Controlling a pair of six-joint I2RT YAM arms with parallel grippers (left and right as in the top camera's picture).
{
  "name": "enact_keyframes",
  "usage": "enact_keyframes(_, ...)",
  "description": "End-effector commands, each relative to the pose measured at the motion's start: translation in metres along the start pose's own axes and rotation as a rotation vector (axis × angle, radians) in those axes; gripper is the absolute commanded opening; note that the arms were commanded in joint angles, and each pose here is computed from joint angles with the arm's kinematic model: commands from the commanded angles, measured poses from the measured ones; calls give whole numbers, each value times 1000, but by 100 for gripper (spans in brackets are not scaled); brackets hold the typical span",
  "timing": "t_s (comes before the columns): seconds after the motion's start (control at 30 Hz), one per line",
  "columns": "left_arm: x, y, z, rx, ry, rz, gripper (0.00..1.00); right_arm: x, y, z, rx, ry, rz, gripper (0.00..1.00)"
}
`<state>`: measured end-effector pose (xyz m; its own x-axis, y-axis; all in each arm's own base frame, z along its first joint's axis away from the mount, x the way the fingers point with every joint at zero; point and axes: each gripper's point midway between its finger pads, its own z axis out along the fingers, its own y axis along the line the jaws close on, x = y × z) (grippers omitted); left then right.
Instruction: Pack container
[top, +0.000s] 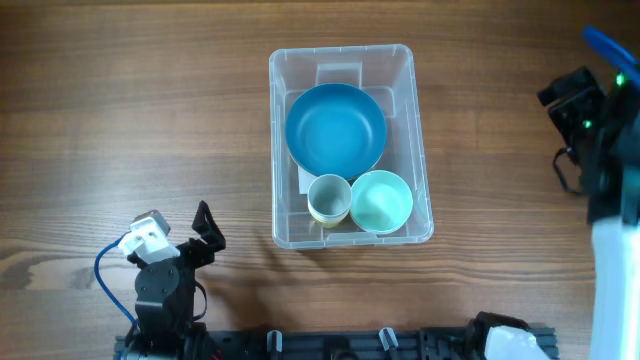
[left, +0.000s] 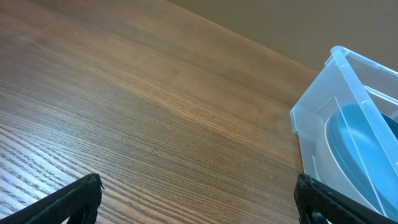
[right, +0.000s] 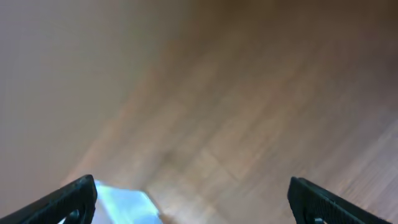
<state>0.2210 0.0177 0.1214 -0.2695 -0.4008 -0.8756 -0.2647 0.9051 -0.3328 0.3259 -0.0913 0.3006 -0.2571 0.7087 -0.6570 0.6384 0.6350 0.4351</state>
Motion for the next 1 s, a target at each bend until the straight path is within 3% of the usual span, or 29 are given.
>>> enact_keyframes(0.0,-1,0,0,6,-8,-17,100,-5,3,-31,-39,-172,-221,100)
enact_keyframes(0.2,-1,0,0,6,-8,-18,100,63,32,-56,-448,-233,-734,100)
enact_keyframes(0.27,-1,0,0,6,-8,-18,100,84,27,-59,-525,-269,-830,100)
enact_keyframes(0.6,-1,0,0,6,-8,-17,100,168,-43,-28,-541,-278,-818,100)
enact_keyframes(0.97,-1,0,0,6,-8,-18,100,201,-66,-2,-550,-237,-719,100)
